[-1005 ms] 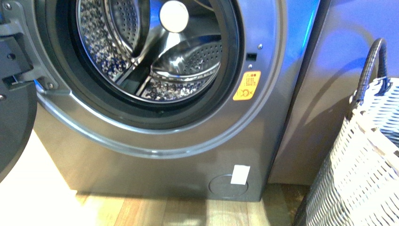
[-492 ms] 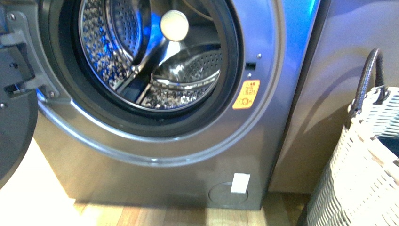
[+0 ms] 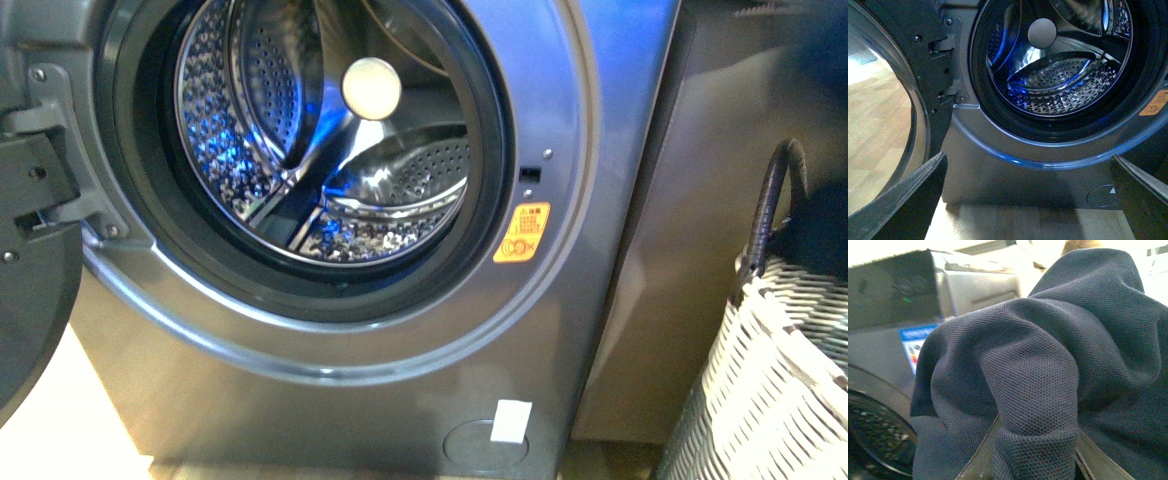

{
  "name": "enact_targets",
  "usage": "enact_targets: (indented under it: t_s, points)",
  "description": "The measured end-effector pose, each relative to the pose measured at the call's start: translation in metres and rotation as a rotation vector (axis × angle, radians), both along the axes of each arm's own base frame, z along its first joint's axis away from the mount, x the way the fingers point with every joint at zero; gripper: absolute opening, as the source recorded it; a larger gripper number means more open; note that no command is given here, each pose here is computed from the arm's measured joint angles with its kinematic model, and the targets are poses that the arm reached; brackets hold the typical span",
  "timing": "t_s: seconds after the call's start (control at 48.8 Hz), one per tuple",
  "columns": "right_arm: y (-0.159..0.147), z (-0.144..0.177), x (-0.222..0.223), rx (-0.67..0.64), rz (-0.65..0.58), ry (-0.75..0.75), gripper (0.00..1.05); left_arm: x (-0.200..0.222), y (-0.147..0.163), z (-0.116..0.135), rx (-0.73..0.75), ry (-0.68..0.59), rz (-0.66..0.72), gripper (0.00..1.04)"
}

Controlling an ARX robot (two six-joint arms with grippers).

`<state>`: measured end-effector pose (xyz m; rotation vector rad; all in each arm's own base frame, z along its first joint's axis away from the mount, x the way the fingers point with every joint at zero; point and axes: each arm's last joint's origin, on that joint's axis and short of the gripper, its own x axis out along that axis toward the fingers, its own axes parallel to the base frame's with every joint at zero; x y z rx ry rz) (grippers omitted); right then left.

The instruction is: Put clothes into washing machine

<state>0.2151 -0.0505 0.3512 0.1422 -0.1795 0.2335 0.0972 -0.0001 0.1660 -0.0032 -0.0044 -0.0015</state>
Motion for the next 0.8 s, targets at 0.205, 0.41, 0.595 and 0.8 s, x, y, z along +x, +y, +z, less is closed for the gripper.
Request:
enact_targets:
  t_s: [0.205, 0.41, 0.595, 0.8]
  points:
    - [0.028, 0.078, -0.002, 0.024, 0.171, -0.051, 0.18, 0.000, 0.000, 0.000, 0.000, 0.000, 0.000, 0.98]
    - [0.089, 0.159, 0.005, 0.022, 0.349, -0.100, 0.18, 0.000, 0.000, 0.000, 0.000, 0.000, 0.000, 0.98]
    - [0.145, 0.181, 0.022, -0.018, 0.430, -0.097, 0.18, 0.000, 0.000, 0.000, 0.000, 0.000, 0.000, 0.98]
    - [0.186, 0.181, 0.033, -0.036, 0.502, -0.090, 0.18, 0.000, 0.000, 0.000, 0.000, 0.000, 0.000, 0.98]
